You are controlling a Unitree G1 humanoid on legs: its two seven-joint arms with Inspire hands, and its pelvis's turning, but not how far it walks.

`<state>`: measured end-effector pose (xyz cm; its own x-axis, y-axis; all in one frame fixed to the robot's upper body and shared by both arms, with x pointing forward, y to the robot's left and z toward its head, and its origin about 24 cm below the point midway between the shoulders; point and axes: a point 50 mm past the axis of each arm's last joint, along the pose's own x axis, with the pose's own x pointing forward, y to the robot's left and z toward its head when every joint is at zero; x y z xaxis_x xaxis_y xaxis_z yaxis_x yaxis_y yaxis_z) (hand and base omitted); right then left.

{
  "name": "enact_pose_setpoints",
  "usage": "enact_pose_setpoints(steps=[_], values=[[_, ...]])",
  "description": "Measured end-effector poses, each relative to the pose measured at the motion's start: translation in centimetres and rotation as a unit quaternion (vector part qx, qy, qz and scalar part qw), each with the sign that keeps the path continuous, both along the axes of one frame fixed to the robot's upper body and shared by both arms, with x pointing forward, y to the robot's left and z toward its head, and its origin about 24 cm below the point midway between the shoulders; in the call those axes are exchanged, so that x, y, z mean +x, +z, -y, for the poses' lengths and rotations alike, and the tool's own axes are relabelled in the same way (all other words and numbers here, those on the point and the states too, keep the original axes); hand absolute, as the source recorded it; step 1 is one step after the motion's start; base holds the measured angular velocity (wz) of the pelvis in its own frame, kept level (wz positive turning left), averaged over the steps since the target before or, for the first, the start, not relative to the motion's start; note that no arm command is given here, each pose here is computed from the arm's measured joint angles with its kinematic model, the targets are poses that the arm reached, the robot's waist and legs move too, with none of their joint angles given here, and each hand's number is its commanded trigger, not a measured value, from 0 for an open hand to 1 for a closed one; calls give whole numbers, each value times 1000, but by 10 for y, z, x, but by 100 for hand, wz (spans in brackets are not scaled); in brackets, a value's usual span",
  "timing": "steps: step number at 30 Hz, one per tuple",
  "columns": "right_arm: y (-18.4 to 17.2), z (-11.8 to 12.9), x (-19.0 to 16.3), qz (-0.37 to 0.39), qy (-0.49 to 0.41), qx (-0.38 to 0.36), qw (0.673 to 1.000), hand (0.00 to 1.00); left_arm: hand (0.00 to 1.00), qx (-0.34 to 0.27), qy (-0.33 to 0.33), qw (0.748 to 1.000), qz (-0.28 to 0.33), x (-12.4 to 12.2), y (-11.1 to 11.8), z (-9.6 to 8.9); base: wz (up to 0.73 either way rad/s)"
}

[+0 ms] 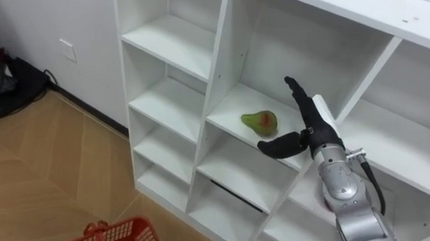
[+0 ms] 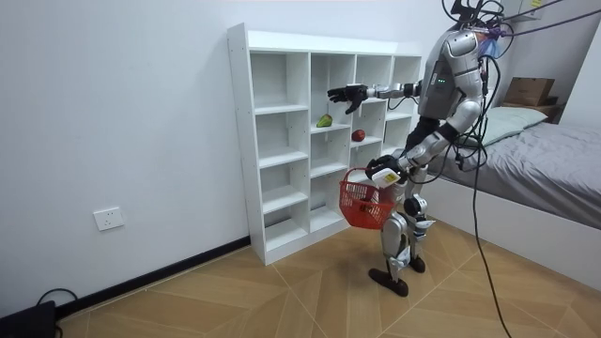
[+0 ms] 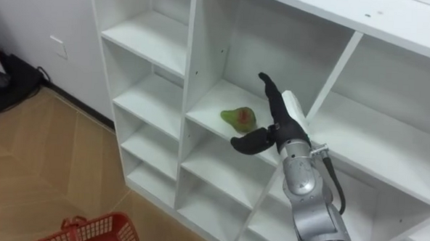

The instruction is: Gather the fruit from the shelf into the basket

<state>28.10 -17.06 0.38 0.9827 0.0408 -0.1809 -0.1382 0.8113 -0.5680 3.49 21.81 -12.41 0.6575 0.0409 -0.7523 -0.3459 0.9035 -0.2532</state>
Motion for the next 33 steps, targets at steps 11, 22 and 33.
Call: enact_pose_setpoints(steps=[11, 22, 33], values=[[-1, 0, 0, -3, 2, -16, 1000, 0, 100, 5, -3, 1000, -3, -2, 1, -4, 1], [-19, 8, -3, -47, 10, -75, 996, 0, 100, 12, -4, 1000, 1, 0, 3, -7, 1], [-18, 9, 1, -45, 7, -93, 995, 0, 100, 43, -13, 995, -91, -41, -2, -19, 1]])
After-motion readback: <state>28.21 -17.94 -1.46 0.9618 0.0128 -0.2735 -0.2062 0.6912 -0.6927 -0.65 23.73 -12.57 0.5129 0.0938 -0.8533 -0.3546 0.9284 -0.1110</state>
